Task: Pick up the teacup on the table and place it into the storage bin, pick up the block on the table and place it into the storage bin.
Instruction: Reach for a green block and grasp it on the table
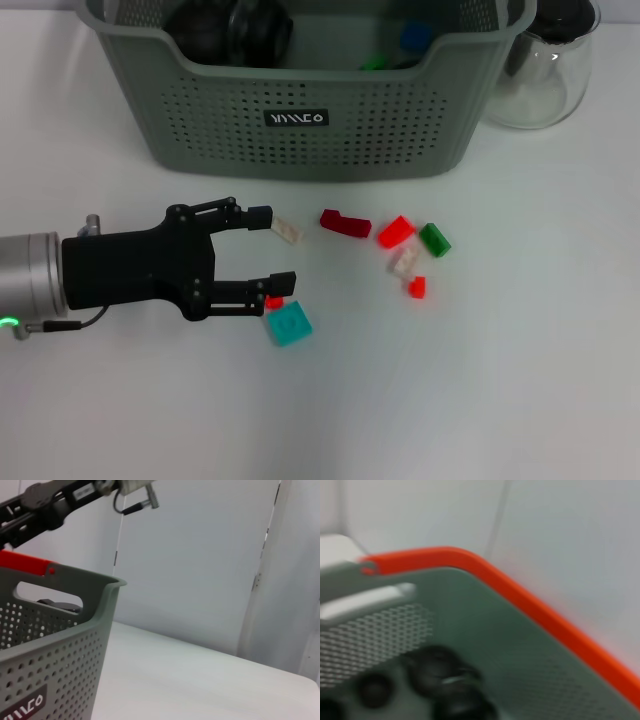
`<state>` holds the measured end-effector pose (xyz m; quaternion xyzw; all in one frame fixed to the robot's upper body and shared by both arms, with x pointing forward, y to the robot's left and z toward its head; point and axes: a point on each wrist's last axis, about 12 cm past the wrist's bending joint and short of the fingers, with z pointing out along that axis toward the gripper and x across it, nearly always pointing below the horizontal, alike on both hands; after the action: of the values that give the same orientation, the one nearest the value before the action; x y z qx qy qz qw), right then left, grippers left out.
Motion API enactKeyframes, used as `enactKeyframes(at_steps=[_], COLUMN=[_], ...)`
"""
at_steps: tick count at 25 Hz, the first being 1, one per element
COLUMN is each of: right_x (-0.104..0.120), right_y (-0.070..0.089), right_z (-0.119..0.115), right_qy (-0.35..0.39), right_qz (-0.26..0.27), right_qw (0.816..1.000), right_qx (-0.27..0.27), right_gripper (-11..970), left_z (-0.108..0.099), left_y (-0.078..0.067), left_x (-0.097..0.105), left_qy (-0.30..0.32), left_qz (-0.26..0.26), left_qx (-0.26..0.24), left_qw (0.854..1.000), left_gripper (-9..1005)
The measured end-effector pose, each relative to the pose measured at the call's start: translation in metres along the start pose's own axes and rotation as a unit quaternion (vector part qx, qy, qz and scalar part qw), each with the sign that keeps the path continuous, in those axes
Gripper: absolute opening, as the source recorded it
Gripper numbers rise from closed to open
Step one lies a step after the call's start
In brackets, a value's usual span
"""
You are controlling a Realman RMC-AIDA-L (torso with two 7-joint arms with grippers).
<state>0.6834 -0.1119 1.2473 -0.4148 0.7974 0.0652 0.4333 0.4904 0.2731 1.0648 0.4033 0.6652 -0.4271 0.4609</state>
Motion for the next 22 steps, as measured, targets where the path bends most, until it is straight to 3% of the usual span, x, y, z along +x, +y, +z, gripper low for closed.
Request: enactKeyframes(at_steps=[7, 13, 17, 22], right_x=[0.005, 0.034, 0.062, 0.098], right_y=[-0.008, -0.009, -0.002, 0.016], right_z=[-0.056, -0.100, -0.106, -0.094], right_qy=[-0.014, -0.003, 0.034, 0.108], right_qz=[0.044, 0.028, 0.006, -0.036], right_qw=[0.989, 0.966, 0.950, 0.930], right_qx=[-0.140, -0.259, -0.310, -0.349], right_gripper=[829, 825, 822, 821], left_z=[0.000, 0.000, 0.000, 0.000], left_y=[-0.002, -0.004, -0.004, -0.004], left_x=[-0.001, -0.001, -0.001, -0.001], left_qy=[-0.004, -0.007, -0.007, -0.006], left_qz=[0.000, 0.000, 0.000, 0.000], left_qx=[0.010, 0.016, 0.016, 0.016], left_qw=[1.000, 1.000, 1.000, 1.000], left_gripper=[846, 846, 846, 846])
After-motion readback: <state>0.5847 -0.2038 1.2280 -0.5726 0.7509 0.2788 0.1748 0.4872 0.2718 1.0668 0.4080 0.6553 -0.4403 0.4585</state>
